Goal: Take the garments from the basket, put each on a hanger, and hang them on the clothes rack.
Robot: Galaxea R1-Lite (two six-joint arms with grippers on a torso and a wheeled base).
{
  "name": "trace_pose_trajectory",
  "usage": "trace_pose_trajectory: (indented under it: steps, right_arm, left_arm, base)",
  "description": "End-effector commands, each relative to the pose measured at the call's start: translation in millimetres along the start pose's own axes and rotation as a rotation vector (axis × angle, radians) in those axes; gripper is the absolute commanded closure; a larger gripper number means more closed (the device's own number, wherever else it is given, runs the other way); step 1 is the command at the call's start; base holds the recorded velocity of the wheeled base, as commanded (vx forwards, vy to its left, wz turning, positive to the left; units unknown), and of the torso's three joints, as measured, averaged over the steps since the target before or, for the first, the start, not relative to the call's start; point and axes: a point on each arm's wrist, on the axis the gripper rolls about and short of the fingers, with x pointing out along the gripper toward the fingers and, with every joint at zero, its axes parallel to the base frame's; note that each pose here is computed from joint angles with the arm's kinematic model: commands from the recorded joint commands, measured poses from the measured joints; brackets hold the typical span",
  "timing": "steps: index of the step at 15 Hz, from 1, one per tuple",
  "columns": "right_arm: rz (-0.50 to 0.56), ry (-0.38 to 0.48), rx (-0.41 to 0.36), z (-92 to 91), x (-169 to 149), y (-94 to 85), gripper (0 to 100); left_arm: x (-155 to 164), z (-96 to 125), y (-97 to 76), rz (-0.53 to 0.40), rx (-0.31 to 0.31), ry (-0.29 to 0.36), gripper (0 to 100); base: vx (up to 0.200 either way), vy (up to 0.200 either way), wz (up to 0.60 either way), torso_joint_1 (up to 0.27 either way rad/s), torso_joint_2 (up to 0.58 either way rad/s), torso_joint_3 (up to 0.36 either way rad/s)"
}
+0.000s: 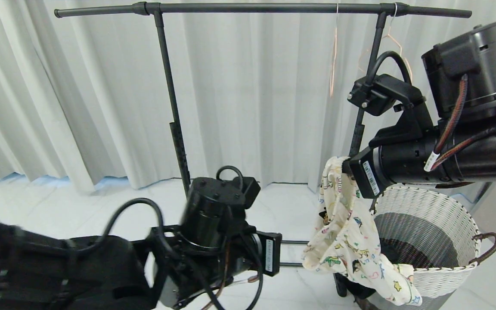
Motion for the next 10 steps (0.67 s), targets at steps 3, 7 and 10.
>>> trace_pose_trajectory:
  steps: [3, 7, 10]
  right_arm:
    - [0.000, 0.040, 0.048, -14.3, -1, 1.3, 100]
    - [0.000, 0.002, 0.058, -12.9, -2, 0.4, 100]
    - [0.000, -0.021, 0.061, -10.6, -10, -1.2, 100]
  left_arm:
    - [-75, 10, 21.7, 0.075, 0.257, -0.151, 100]
    - [-43, -24, -7.7, -0.028, 0.128, 0.010, 100]
    - [-14, -28, -20.8, -0.051, 0.089, -0.017, 0]
  base:
    - [0.000, 0.000, 0.00, 0.000, 0.00, 0.000]
    - [0.000, 0.000, 0.00, 0.000, 0.00, 0.000]
    - [0.000, 0.000, 0.00, 0.000, 0.00, 0.000]
